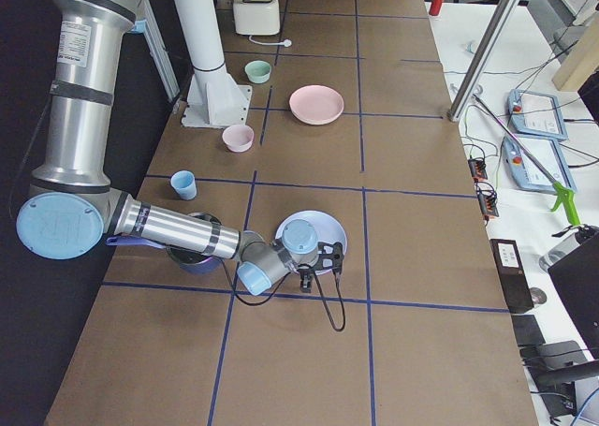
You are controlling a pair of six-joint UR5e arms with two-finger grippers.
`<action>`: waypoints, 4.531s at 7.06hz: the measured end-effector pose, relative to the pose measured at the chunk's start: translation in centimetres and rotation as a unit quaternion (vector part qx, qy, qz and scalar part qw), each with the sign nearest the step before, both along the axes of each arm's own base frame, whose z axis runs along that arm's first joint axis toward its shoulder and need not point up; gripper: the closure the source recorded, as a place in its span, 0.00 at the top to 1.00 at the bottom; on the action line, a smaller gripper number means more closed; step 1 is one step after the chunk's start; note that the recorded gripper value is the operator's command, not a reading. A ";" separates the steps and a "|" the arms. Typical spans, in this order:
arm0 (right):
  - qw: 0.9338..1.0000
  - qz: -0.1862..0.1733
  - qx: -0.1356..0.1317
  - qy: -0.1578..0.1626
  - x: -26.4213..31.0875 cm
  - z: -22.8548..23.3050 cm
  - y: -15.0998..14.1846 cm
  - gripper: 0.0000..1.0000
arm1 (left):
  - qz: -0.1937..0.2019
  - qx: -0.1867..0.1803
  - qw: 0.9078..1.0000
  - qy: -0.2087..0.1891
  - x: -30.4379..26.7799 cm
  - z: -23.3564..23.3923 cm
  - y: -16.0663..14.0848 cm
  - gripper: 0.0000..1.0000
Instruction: Stack three plates with pink and blue
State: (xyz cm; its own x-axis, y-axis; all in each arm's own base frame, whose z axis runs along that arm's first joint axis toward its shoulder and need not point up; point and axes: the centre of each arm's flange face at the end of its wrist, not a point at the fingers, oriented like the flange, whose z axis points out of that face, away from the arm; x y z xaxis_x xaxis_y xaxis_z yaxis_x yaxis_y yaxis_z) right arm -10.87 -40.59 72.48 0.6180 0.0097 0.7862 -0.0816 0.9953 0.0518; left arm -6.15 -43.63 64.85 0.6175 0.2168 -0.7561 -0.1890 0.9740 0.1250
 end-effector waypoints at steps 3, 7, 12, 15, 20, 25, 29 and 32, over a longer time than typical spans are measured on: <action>1.000 -0.002 0.005 -0.007 0.0 -0.3 0.2 0.00 | 0.000 -0.002 1.000 0.000 0.0 0.3 0.3 1.00; 0.999 -0.010 0.016 -0.040 -0.5 -3.9 0.0 0.00 | 0.000 -0.004 1.000 0.000 0.0 0.4 0.6 1.00; 0.988 0.015 -0.028 -0.151 -12.9 -22.5 -6.3 0.00 | -0.004 -0.005 1.000 0.000 0.0 0.8 1.3 1.00; 0.988 0.044 -0.057 -0.138 -26.7 -38.3 -5.7 0.00 | -0.005 -0.004 1.000 0.001 0.0 0.7 1.2 1.00; 0.994 0.058 -0.042 -0.086 -39.8 -44.9 1.8 0.08 | -0.012 -0.010 1.000 0.000 0.1 0.4 0.9 1.00; 0.993 0.066 -0.057 -0.080 -39.4 -45.0 1.1 1.00 | -0.013 -0.012 1.000 0.000 0.1 0.4 0.9 1.00; 0.999 -0.012 -0.031 0.019 -25.7 -41.6 -11.1 1.00 | -0.010 -0.012 1.000 -0.016 0.0 0.5 0.4 1.00; 0.990 -0.110 0.040 0.084 -5.3 -30.0 -16.5 1.00 | -0.003 -0.025 0.999 -0.038 0.0 2.0 1.1 1.00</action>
State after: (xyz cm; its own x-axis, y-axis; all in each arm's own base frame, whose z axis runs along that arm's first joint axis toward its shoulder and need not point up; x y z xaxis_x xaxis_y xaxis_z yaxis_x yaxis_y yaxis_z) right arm -16.21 -57.05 42.47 0.7207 -0.1977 0.6644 0.1527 0.9802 0.1260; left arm -6.17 -42.57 66.87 0.6744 0.1759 -0.7171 -0.1896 0.9799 0.0621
